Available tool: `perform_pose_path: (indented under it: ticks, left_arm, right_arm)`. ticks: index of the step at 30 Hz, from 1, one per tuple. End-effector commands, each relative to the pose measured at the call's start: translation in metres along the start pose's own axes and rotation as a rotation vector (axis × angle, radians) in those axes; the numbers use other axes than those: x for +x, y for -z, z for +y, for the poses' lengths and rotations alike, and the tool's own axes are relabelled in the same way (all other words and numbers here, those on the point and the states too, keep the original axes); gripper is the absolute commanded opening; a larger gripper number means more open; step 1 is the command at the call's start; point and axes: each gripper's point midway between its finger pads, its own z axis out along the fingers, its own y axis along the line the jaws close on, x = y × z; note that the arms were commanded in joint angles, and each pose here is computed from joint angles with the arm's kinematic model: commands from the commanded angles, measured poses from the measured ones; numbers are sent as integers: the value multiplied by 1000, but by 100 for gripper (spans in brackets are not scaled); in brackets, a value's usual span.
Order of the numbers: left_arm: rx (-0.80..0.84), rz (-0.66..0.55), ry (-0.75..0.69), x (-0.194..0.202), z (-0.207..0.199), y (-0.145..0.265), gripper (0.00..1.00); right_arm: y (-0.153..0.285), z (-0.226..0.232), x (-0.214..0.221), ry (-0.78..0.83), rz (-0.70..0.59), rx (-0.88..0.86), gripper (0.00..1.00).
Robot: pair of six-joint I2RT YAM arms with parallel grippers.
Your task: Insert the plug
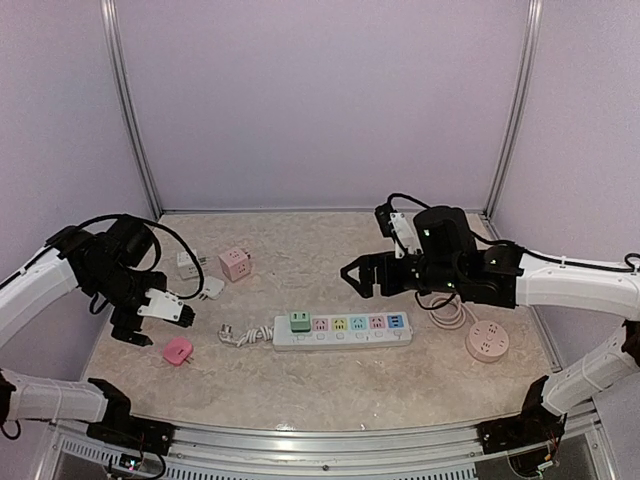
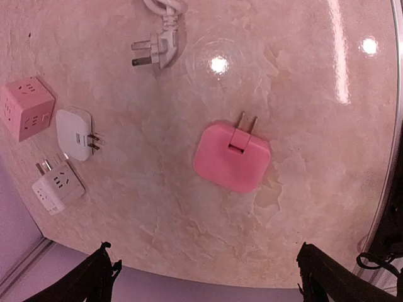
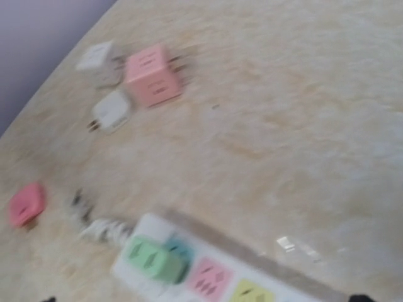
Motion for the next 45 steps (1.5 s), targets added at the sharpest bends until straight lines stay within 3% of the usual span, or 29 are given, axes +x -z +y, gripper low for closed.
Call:
perform_pose_path:
  ticks: [1,5,8,12,17,25,40,43,45]
  left_arm:
    - [218,180,132,53,-57,31,99]
    - [183,260,352,82,-43,16,99]
    - [138,170,383,77,-27,0,99]
    - [-22,-125,267,46,2,-12,99]
    - [-44,-324,5,11,-11,-29,99]
    - [125,-296,-118,18,-23,-78,99]
    - [199,-262,-229,28,-27,-129,99]
    - [226,-242,-238,28,-31,-135,94]
    - [232,-244,-237,25,-32,-134,86]
  right_arm:
    - [2,31,9,29,47,-44,100]
    - [-1,56,16,63,53,-80,100]
    - [-5,73,23,75,71,-109,100]
    - [-7,93,37,113,109,-125,100]
    - [-7,112,54,152,143,-120,100]
    - [-22,118,67,183,166,-101,100]
    - [-49,130,58,150,176,-106,100]
    - [-53,126,61,150,190,-90,100]
    - [-56,123,64,149,200,-84,100]
